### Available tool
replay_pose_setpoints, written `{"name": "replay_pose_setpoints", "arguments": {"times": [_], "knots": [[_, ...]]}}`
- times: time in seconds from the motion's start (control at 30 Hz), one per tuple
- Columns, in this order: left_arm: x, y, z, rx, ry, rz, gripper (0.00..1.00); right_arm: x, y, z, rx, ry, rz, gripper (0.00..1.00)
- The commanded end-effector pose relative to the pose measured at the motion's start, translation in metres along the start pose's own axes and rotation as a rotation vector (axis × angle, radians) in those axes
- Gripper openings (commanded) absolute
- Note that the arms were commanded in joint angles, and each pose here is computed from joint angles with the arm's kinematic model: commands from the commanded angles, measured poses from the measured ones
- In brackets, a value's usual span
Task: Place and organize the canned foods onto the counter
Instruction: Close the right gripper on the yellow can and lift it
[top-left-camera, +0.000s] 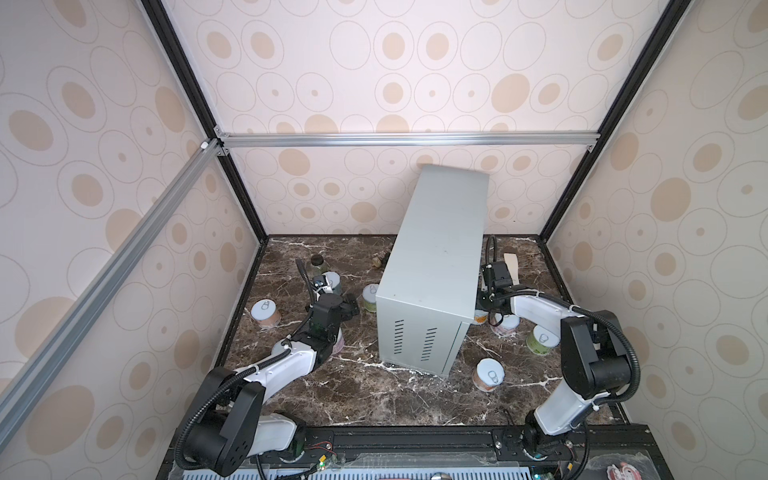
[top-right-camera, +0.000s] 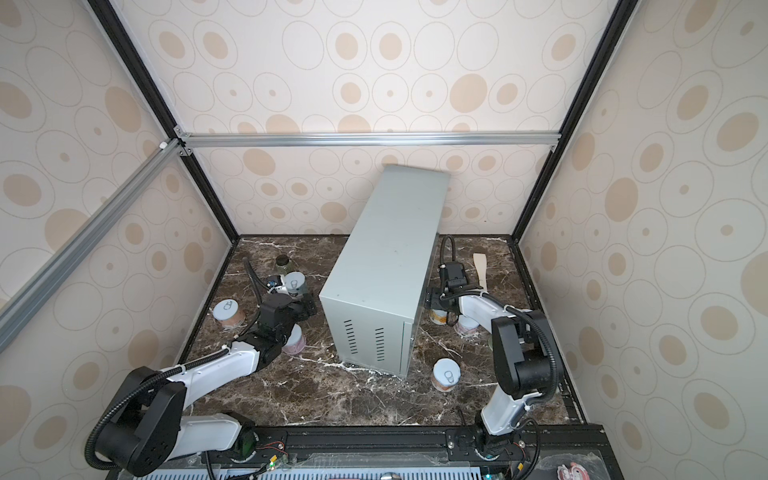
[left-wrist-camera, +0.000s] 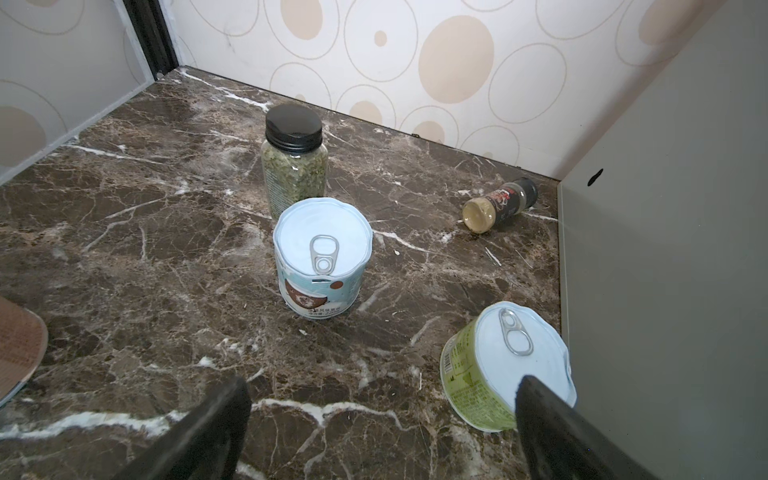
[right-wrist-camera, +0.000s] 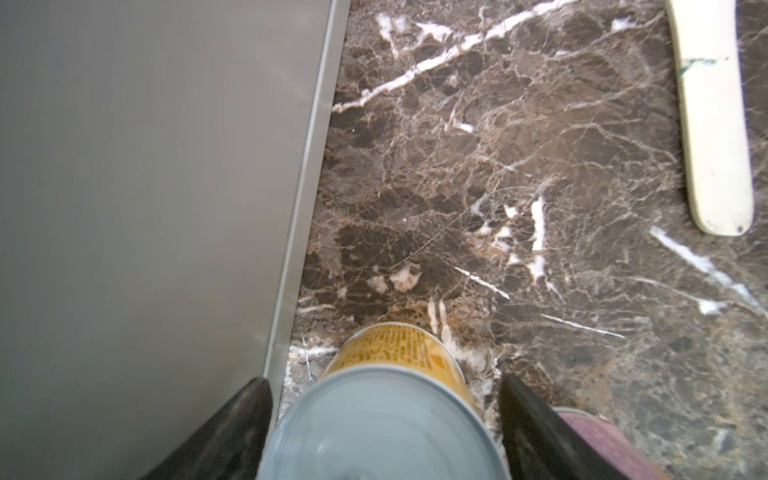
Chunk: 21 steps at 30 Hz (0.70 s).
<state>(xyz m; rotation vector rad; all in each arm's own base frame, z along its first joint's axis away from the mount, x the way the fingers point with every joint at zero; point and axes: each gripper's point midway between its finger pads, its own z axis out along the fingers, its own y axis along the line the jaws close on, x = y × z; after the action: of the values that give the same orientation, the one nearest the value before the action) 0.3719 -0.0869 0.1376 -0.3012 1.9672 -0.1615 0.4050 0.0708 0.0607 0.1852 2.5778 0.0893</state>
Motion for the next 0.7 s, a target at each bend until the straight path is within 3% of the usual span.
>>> {"name": "replay_pose_setpoints", "arguments": {"times": [0.0,0.37,0.67], "knots": [[-0.008,-0.007,-0.004,0.029,-0.027,-0.004,0.99,0.031,-0.016,0.009,0.079,0.123,0.008,0.83],[-0.013,-0.009,-0.014,0.056,-0.030,-0.033,0.99,0.025,-0.016,-0.004,0.077,0.103,0.015,0.63],[-0.024,-0.019,-0.030,0.123,-0.028,-0.055,0.99,0.008,-0.011,-0.043,0.043,0.047,0.006,0.60]]}}
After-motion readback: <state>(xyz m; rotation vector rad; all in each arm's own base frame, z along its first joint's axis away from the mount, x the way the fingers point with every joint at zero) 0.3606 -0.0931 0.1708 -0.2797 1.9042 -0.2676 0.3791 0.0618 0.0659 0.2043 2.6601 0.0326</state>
